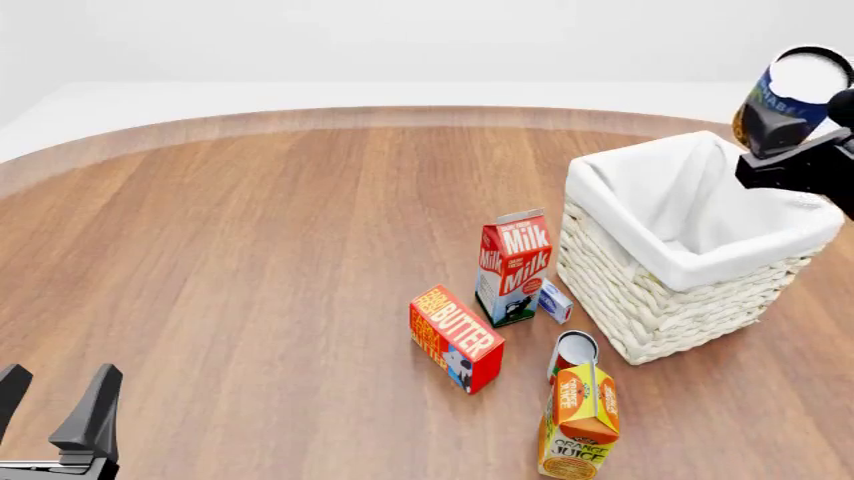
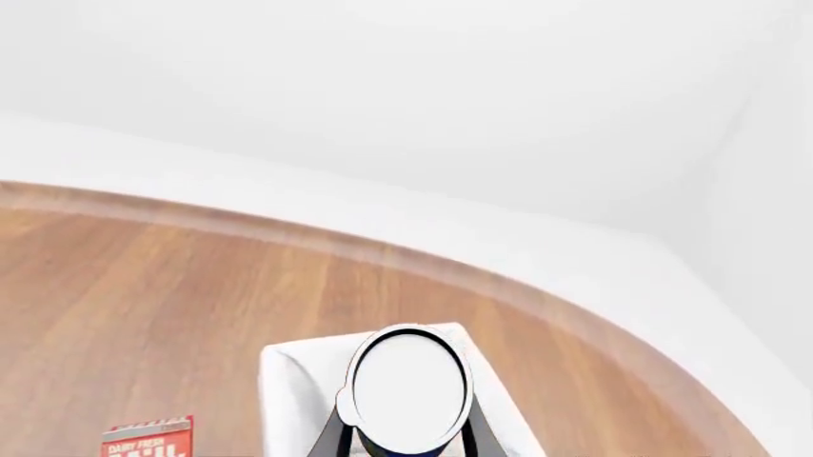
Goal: Pick up the alphabet soup, and put it in the basket.
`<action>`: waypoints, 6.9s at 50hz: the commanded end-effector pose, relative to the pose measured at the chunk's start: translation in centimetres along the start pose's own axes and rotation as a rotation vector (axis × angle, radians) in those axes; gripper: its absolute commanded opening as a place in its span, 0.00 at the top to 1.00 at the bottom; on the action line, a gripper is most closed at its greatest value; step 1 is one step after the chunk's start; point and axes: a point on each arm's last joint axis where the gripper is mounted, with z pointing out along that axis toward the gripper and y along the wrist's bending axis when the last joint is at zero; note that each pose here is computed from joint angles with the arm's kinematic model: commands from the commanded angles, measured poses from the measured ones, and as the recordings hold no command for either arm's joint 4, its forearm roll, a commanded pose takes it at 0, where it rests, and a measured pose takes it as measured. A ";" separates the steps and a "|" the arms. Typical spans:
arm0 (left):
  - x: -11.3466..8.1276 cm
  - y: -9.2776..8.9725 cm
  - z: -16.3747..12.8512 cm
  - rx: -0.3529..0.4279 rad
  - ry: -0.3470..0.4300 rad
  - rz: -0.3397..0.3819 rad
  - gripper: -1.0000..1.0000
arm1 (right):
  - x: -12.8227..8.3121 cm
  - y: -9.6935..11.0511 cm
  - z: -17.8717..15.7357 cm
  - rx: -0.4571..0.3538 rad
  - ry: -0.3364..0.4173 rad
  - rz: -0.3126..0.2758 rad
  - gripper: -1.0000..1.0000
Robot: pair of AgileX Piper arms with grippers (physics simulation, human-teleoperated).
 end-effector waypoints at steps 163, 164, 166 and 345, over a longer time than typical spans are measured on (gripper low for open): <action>0.0 0.0 0.0 0.000 0.000 0.000 0.00 | 4.8 -0.6 9.8 -0.056 0.467 0.012 1.00; 0.0 0.0 0.0 0.000 0.000 0.000 0.00 | 4.8 -0.6 9.8 -0.054 0.466 0.014 1.00; 0.0 0.0 0.0 0.000 0.000 0.000 0.00 | 4.8 -0.6 9.9 -0.056 0.472 0.014 1.00; 0.0 0.0 0.0 0.000 0.000 0.000 0.00 | 9.1 -0.4 13.4 -0.089 0.742 0.063 1.00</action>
